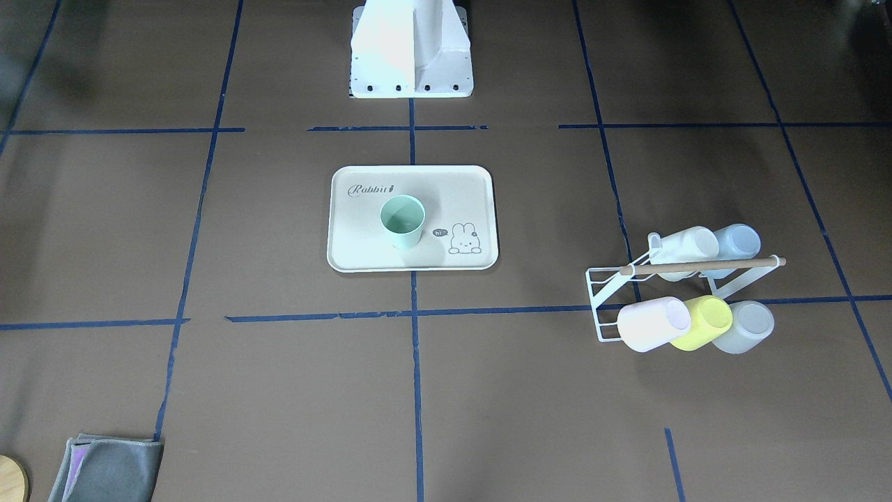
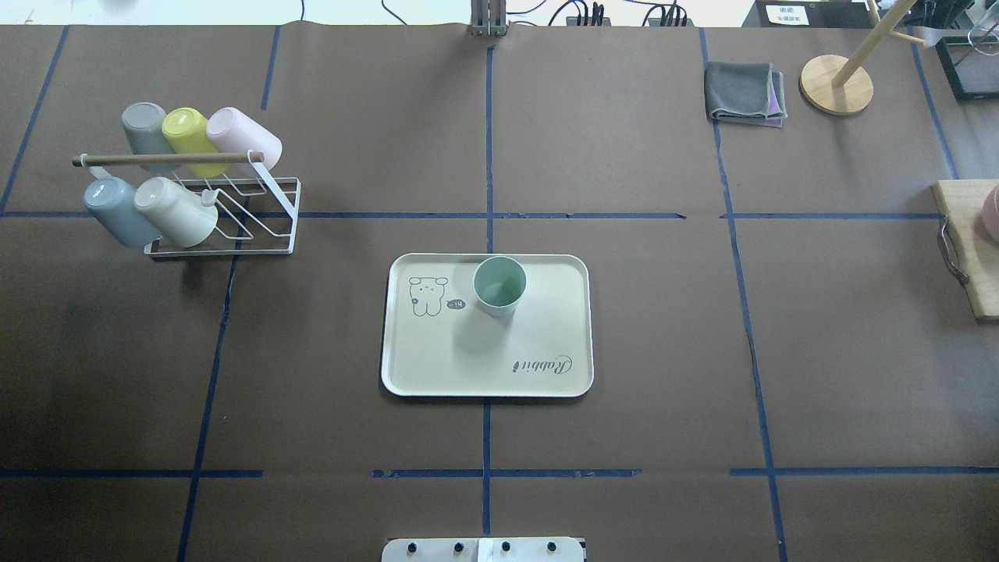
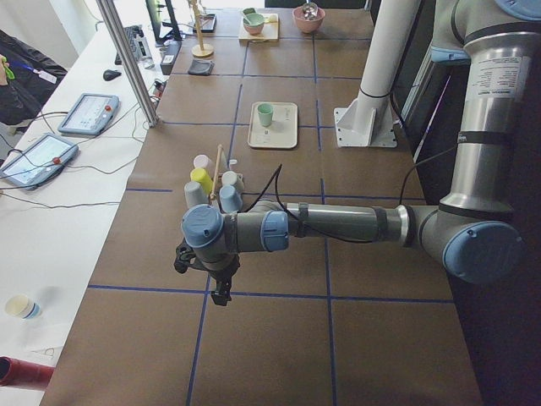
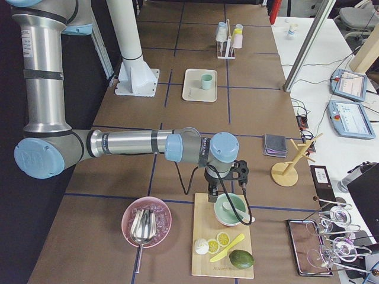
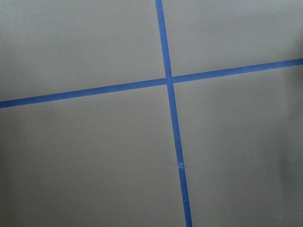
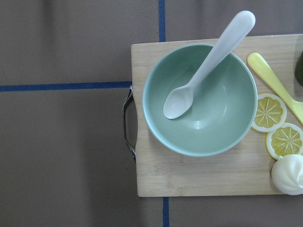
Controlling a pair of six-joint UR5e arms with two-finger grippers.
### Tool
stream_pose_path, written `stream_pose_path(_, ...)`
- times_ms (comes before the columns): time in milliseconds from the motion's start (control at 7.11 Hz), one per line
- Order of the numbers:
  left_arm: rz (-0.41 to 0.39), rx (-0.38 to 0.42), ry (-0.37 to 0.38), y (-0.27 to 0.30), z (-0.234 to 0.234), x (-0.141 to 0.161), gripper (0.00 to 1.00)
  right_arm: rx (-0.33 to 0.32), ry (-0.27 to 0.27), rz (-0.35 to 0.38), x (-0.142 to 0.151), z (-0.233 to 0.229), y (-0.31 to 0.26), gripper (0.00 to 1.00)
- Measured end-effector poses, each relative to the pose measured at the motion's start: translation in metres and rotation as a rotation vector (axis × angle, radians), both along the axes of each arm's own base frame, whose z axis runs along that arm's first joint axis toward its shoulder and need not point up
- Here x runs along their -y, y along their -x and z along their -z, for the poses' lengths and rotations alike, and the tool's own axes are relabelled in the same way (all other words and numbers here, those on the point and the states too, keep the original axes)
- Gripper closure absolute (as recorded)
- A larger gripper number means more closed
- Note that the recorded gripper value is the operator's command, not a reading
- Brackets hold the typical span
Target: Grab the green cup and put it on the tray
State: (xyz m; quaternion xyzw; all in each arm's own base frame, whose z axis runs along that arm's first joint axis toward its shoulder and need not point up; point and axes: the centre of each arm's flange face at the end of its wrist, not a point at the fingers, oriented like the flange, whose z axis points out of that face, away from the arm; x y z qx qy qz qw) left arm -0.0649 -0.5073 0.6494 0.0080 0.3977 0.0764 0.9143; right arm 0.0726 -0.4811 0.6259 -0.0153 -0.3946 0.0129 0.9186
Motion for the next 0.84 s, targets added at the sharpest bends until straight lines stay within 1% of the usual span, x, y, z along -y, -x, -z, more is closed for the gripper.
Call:
stream_pose_path(281, 0.001, 0.000, -0.003, 0.0005, 0.0017, 0.0003, 0.00, -0.006, -0.017, -0.010, -0.0018, -0.0025, -0.0001, 0.00)
stream_pose_path(843, 0.003, 0.002, -0.005, 0.0017, 0.0022, 0.0002, 0.00, -0.008, -0.020, -0.019, -0.0016, -0.0027, 0.0000, 0.00)
